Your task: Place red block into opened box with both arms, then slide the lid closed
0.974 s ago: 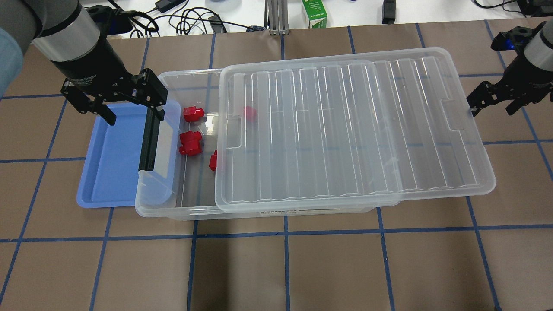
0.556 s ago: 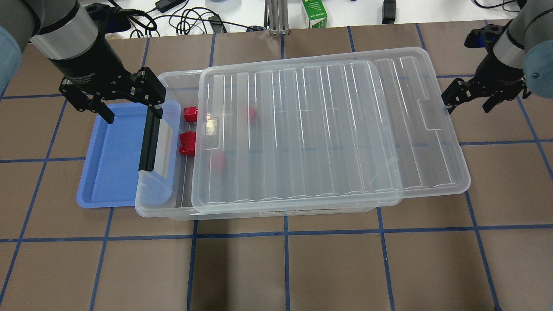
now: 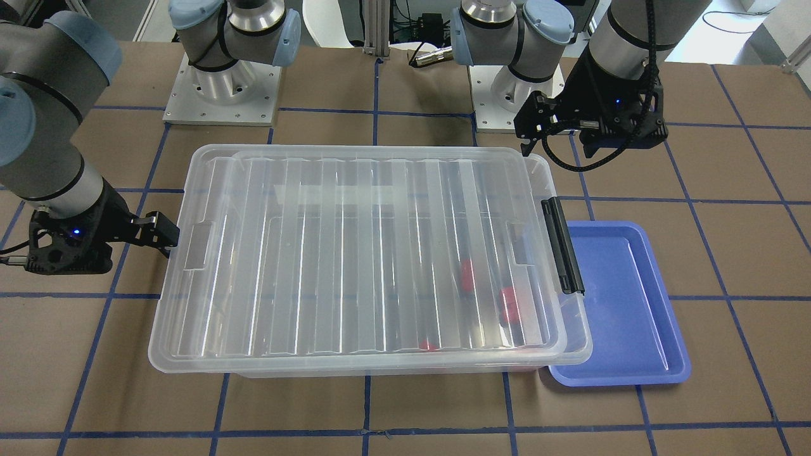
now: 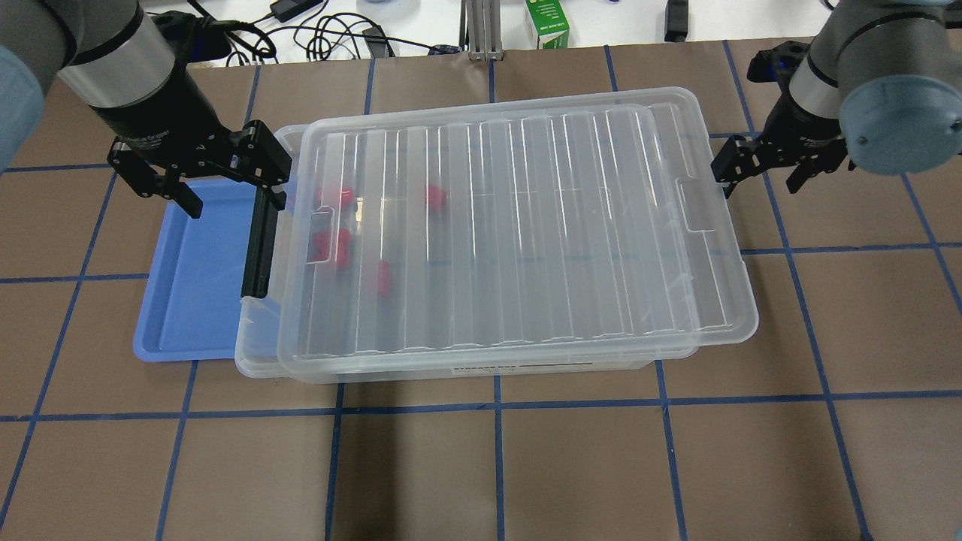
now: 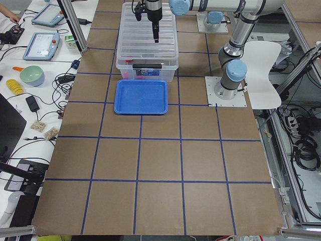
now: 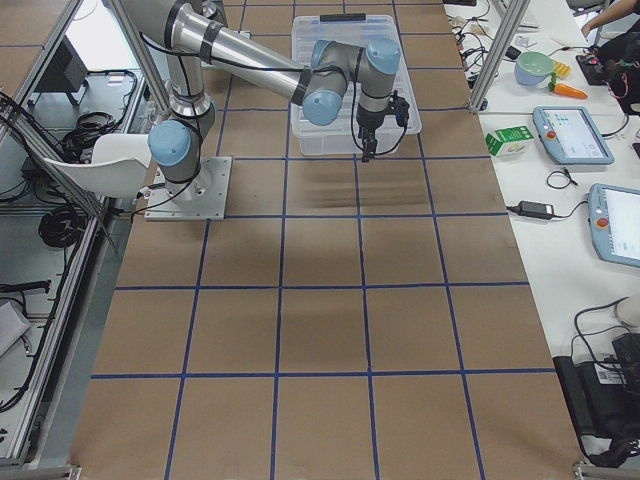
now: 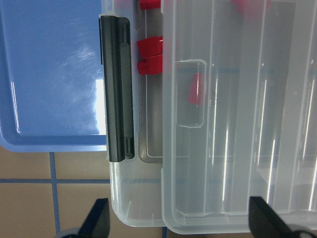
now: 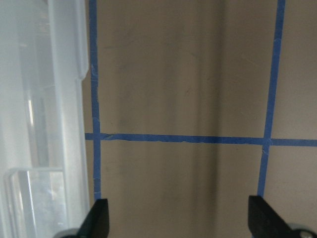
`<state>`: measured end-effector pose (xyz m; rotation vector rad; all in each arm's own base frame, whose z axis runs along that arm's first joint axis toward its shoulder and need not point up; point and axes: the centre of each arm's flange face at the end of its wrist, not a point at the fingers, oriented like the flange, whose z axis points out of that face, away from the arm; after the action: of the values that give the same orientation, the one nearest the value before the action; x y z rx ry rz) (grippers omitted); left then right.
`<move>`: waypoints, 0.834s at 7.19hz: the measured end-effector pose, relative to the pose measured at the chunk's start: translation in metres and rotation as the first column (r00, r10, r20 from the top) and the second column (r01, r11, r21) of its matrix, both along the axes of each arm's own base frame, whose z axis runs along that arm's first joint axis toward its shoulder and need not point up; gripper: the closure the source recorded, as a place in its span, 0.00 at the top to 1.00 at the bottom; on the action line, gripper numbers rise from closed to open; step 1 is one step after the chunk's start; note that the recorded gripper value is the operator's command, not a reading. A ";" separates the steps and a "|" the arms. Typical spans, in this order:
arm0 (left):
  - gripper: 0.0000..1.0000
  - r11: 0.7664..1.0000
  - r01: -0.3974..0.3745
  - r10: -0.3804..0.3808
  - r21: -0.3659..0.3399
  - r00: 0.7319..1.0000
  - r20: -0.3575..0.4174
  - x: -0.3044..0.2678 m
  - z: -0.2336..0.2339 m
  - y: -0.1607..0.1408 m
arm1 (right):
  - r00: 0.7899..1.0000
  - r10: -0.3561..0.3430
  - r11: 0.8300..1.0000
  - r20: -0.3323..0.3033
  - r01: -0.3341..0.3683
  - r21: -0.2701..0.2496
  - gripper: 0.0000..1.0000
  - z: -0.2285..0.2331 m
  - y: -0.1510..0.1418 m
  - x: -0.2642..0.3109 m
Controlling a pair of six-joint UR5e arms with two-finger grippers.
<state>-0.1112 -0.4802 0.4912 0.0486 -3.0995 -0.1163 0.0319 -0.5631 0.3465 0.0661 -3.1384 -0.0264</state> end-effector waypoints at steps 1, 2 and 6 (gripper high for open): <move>1.00 1.000 0.001 -0.001 0.002 1.000 0.003 0.000 0.000 0.001 | 1.000 0.003 1.000 -0.002 -0.003 -0.009 0.99 0.001 0.000 0.011; 1.00 1.000 -0.001 0.001 0.004 1.000 0.002 0.000 -0.001 0.000 | 1.000 0.006 1.000 -0.003 -0.007 -0.014 0.99 0.000 -0.001 0.018; 1.00 1.000 -0.006 0.006 0.003 1.000 -0.002 0.000 -0.002 -0.001 | 1.000 0.014 0.999 -0.015 -0.015 -0.052 1.00 0.027 -0.013 0.015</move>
<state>-0.1109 -0.4815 0.4891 0.0577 -3.0966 -0.1205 0.0466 -0.5765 0.3732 0.0878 -3.1213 0.0544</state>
